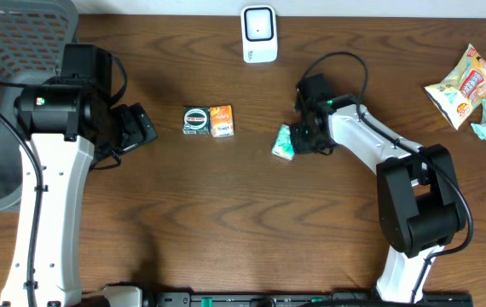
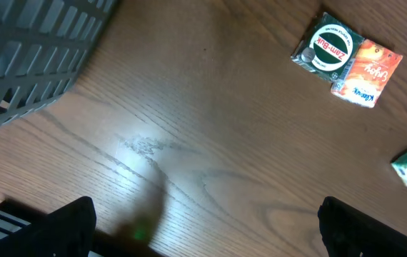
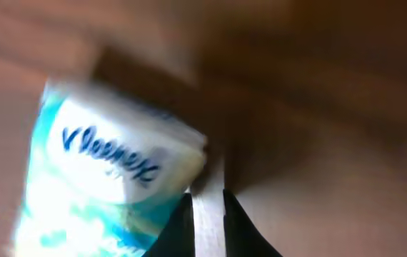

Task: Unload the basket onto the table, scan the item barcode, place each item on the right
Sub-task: 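Grasp the Kleenex tissue pack with the right gripper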

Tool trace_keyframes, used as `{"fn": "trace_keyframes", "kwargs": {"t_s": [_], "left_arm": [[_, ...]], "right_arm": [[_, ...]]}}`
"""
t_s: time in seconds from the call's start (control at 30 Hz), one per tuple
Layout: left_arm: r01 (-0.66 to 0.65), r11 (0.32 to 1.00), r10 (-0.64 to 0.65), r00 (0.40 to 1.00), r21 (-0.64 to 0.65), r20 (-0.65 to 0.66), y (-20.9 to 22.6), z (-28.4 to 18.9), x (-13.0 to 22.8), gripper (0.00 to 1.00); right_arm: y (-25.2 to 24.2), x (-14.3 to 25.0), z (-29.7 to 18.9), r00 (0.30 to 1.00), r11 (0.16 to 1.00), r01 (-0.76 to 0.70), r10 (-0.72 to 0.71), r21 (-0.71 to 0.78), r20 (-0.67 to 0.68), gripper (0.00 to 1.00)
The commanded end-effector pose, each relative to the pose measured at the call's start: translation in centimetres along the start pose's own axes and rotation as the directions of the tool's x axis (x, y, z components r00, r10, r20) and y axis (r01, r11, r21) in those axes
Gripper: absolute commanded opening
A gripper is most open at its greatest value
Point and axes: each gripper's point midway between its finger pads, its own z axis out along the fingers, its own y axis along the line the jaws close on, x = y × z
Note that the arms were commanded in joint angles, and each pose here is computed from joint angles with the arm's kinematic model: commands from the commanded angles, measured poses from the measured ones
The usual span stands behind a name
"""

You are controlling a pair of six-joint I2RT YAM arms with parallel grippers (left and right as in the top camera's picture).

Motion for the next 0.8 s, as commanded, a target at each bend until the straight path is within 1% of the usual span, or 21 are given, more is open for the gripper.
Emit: {"fn": "trace_keyframes", "kwargs": {"t_s": [0.0,0.1,0.3,0.4,0.43,0.5,0.53,0.57,0.67,0.73,0.77], "left_arm": [[0.009,1.000,-0.009,1.000,-0.011,-0.006,0.1,0.1,0.0,0.97],[0.009,1.000,-0.009,1.000,-0.011,-0.006,0.2,0.1,0.0,0.98],[0.009,1.000,-0.009,1.000,-0.011,-0.006,0.2,0.1,0.0,0.98],[0.009,1.000,-0.009,1.000,-0.011,-0.006,0.1,0.1,0.0,0.98],[0.009,1.000,-0.009,1.000,-0.011,-0.006,0.1,0.1,0.0,0.98],[0.009,1.000,-0.009,1.000,-0.011,-0.006,0.1,0.1,0.0,0.98],[0.009,1.000,-0.009,1.000,-0.011,-0.006,0.1,0.1,0.0,0.98],[0.009,1.000,-0.009,1.000,-0.011,-0.006,0.2,0.1,0.0,0.98],[0.009,1.000,-0.009,1.000,-0.011,-0.006,0.1,0.1,0.0,0.98],[0.009,1.000,-0.009,1.000,-0.011,-0.006,0.2,0.1,0.0,0.98],[0.009,1.000,-0.009,1.000,-0.011,-0.006,0.2,0.1,0.0,0.97]], "right_arm": [[0.6,-2.3,-0.3,0.997,1.000,0.004,-0.002,-0.029,0.075,0.11],[1.3,-3.6,-1.4,0.996,0.998,0.008,-0.003,-0.056,0.094,0.11],[1.7,-3.4,-4.1,1.000,0.999,0.002,-0.001,-0.055,0.023,0.24],[3.1,-2.6,-4.9,1.000,0.991,-0.003,-0.001,-0.132,-0.027,0.30],[3.5,-2.3,-4.9,0.999,0.987,-0.005,-0.002,-0.159,-0.040,0.35],[3.2,-2.0,-4.7,0.999,0.989,-0.008,0.000,-0.145,-0.052,0.43],[2.9,-1.9,-4.5,0.998,0.992,-0.023,0.016,-0.126,-0.055,0.55],[2.7,-1.9,-4.3,0.998,0.992,-0.038,0.031,-0.123,-0.055,0.63],[2.7,-1.9,-3.9,0.996,0.989,-0.076,0.069,-0.127,-0.055,0.79],[2.8,-1.9,-3.8,0.995,0.988,-0.089,0.083,-0.127,-0.055,0.88],[2.8,-1.9,-3.8,0.995,0.988,-0.093,0.087,-0.127,-0.056,0.91]]}}
